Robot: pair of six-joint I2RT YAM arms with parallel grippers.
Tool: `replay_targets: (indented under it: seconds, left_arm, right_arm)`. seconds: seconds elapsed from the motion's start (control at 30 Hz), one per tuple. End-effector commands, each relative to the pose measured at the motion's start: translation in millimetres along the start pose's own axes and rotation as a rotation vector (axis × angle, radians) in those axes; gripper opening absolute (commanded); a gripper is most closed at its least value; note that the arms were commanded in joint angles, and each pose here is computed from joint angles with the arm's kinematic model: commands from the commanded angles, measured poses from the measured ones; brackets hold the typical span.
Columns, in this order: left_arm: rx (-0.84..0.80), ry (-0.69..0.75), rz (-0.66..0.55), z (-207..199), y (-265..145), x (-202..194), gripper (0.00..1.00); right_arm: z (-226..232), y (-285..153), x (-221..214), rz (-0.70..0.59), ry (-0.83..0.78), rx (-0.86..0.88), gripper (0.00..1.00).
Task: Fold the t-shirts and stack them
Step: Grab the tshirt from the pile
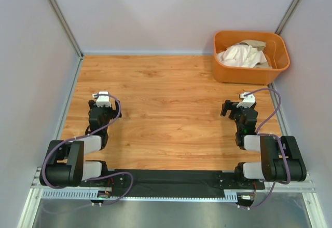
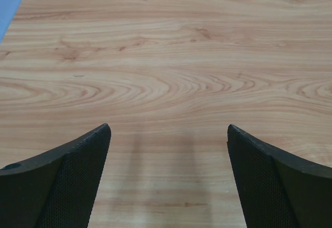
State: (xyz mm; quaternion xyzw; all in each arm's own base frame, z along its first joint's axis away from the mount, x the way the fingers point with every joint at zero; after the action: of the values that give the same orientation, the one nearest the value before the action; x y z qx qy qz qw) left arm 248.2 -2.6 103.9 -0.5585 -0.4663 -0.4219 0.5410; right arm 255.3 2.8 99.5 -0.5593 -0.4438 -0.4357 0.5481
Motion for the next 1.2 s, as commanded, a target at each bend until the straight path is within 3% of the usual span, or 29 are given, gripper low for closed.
replay_targets:
  seconds: [0.0,0.1,0.2,0.23,0.27,0.3,0.33,0.37,0.4,0.43,0.47,0.63,0.7,0.77,0.83,0.87,0.9,0.93,0.97,1.0,1.03,1.07,1.17]
  left_arm:
    - [0.047,0.018,-0.062,3,7,36,1.0]
    - [0.168,-0.05,0.049,6,7,61,1.0]
    - [0.259,-0.142,-0.032,7,-5,81,1.0]
    - [0.283,-0.21,-0.055,6,-7,85,1.0]
    - [0.348,-0.231,-0.031,9,-12,83,1.0]
    - [0.38,-0.266,-0.065,10,-16,93,1.0]
    - [0.404,-0.315,-0.082,8,-18,95,1.0]
    - [0.423,-0.337,-0.102,9,-22,98,1.0]
    - [0.433,-0.358,-0.105,9,-24,99,1.0]
    - [0.433,-0.423,-0.111,6,-25,102,1.0]
    - [0.434,-0.452,-0.075,4,-28,104,1.0]
    - [0.194,-0.531,0.018,-19,-26,122,1.0]
    - [0.183,-0.565,0.114,-25,-18,131,1.0]
    - [0.136,-0.565,0.172,-31,-11,141,1.0]
    - [0.097,-0.562,0.182,-35,-9,147,0.99]
    - [0.043,-0.572,0.179,-39,-8,153,0.94]
    - [0.012,-0.569,0.177,-41,-8,155,0.91]
    - [-0.042,-0.572,0.188,-45,-9,159,0.83]
    - [-0.064,-0.58,0.2,-47,-10,159,0.8]
    - [-0.082,-0.596,0.217,-50,-10,157,0.77]
    - [-0.111,-0.603,0.23,-52,-10,157,0.75]
    - [-0.165,-0.607,0.26,-57,-10,155,0.7]
    - [-0.205,-0.599,0.309,-64,-13,148,0.7]
  right_arm:
    - [-5,7,21,-0.1,-0.031,-0.038,1.0]
    - [-5,7,21,-0.1,-0.031,-0.038,1.0]
    - [-9,9,24,-0.103,-0.014,-0.097,1.0]
    - [-16,10,35,-0.128,0.019,-0.195,1.0]
    - [-5,6,34,-0.051,0.014,-0.22,1.0]
    - [-9,5,42,-0.026,0.022,-0.284,1.0]
    - [-13,4,79,-0.097,0.081,-0.367,1.0]
    - [-15,-1,79,-0.014,0.074,-0.399,1.0]
    - [-17,-2,95,-0.012,0.093,-0.435,1.0]
    - [-17,-1,135,-0.057,0.121,-0.437,1.0]
    - [-17,-4,141,0.032,0.104,-0.447,1.0]
    - [-14,32,207,0.11,0.035,-0.411,1.0]
    - [-13,51,257,0.025,0.05,-0.375,0.96]
    - [-17,90,276,0.034,0.07,-0.359,0.93]
    - [-21,117,272,0.121,0.08,-0.36,0.9]
    - [-34,146,254,0.186,0.126,-0.402,0.81]
    - [-37,154,280,0.138,0.166,-0.38,0.71]
    - [-45,161,279,0.172,0.199,-0.383,0.55]
    - [-46,173,276,0.192,0.218,-0.376,0.51]
    - [-46,194,259,0.237,0.235,-0.378,0.49]
    - [-46,199,272,0.208,0.248,-0.376,0.49]
    - [-46,207,268,0.214,0.258,-0.383,0.56]
    - [-47,233,254,0.226,0.278,-0.392,0.61]
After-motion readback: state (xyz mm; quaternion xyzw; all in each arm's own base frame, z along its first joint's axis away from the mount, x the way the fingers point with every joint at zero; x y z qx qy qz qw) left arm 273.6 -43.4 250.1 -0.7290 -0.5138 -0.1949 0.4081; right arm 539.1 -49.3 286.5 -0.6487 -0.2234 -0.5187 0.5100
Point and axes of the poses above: each gripper's point midway between its finger pads, its own y axis out along the fingers, its own z axis along the line the jaws close on, x = y × z, the point moved 10 cm from there along -y, back along the fingers, and after that the axes turned 6 degrees about -y, right-handed, at the moved point
